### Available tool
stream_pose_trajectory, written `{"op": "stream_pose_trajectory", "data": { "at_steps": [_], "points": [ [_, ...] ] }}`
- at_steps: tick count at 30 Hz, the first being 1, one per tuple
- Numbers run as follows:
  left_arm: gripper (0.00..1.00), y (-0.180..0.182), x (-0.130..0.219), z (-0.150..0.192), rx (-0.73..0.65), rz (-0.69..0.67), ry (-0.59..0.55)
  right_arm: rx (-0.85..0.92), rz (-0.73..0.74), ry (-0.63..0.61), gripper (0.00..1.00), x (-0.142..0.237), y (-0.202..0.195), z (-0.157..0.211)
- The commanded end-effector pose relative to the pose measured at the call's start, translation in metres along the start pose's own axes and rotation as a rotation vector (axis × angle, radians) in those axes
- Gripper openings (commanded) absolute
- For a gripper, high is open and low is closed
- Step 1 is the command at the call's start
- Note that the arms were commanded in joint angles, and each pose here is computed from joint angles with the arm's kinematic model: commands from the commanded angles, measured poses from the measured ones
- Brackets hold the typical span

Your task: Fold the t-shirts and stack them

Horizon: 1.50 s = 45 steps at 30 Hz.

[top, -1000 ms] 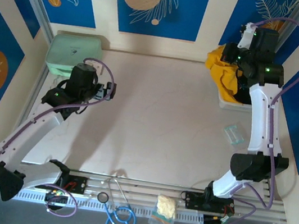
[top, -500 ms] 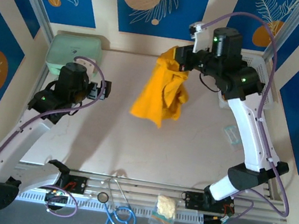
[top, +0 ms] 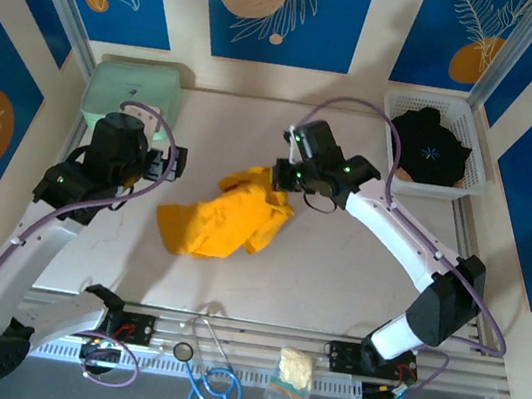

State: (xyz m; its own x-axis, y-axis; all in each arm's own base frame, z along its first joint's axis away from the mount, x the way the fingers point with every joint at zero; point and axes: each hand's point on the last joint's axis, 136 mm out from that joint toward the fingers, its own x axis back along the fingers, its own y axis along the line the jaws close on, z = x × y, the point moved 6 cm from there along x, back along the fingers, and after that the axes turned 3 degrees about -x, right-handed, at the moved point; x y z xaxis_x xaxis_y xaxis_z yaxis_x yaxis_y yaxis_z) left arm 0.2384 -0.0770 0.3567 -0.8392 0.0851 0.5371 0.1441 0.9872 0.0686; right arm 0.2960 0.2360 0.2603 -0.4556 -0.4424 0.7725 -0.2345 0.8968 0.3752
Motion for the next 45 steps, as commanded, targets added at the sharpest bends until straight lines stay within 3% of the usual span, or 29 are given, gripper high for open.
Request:
{"op": "stream_pose_trajectory", "data": {
  "at_steps": [1,2,4,7,10,12,13,14,19,23,27,30,32,34,35,39,45],
  "points": [
    [1.00,-0.009,-0.007,0.016,0.017,0.046,0.098,-0.225,0.131,-0.039,0.00,0.002,-0.049,0.018],
    [1.00,-0.011,-0.012,0.022,0.029,0.058,0.129,-0.276,0.157,-0.009,0.01,-0.004,-0.065,0.033],
    [1.00,-0.015,-0.022,0.036,0.058,0.061,0.198,-0.349,0.180,0.043,0.12,-0.011,-0.087,0.057],
    [1.00,-0.018,-0.040,0.065,0.116,0.032,0.317,-0.392,0.200,0.083,0.40,-0.010,-0.105,0.082],
    [1.00,-0.023,-0.058,0.099,0.189,0.011,0.443,-0.355,0.202,0.077,0.61,0.003,-0.106,0.083],
    [1.00,-0.028,-0.069,0.122,0.229,0.003,0.524,-0.304,0.184,0.068,0.64,0.013,-0.099,0.075],
    [1.00,-0.030,-0.075,0.134,0.251,0.000,0.561,-0.269,0.165,0.061,0.70,0.016,-0.093,0.069],
    [1.00,-0.032,-0.080,0.145,0.270,-0.004,0.594,-0.236,0.144,0.057,0.84,0.017,-0.087,0.063],
    [1.00,-0.038,-0.105,0.180,0.366,-0.016,0.620,-0.084,0.064,0.116,0.85,-0.010,-0.056,0.044],
    [0.99,-0.042,-0.123,0.193,0.425,-0.022,0.585,0.043,0.069,0.192,0.83,-0.057,-0.027,0.042],
    [0.86,-0.044,-0.141,0.206,0.454,-0.037,0.564,0.110,0.086,0.232,0.76,-0.100,-0.006,0.039],
    [0.64,-0.046,-0.151,0.214,0.461,-0.046,0.566,0.141,0.145,0.244,0.71,-0.126,0.000,0.034],
    [0.42,-0.046,-0.155,0.220,0.463,-0.050,0.573,0.143,0.214,0.242,0.64,-0.139,-0.002,0.029],
    [0.14,-0.045,-0.156,0.225,0.458,-0.062,0.587,0.136,0.284,0.228,0.48,-0.146,-0.008,0.023],
    [0.00,-0.044,-0.155,0.226,0.455,-0.070,0.591,0.131,0.322,0.217,0.32,-0.147,-0.011,0.020],
    [0.00,-0.034,-0.145,0.229,0.440,-0.124,0.583,0.120,0.422,0.165,0.03,-0.141,-0.024,0.007],
    [0.00,-0.021,-0.122,0.223,0.421,-0.182,0.555,0.094,0.448,0.081,0.00,-0.112,-0.043,-0.020]
  ]
}}
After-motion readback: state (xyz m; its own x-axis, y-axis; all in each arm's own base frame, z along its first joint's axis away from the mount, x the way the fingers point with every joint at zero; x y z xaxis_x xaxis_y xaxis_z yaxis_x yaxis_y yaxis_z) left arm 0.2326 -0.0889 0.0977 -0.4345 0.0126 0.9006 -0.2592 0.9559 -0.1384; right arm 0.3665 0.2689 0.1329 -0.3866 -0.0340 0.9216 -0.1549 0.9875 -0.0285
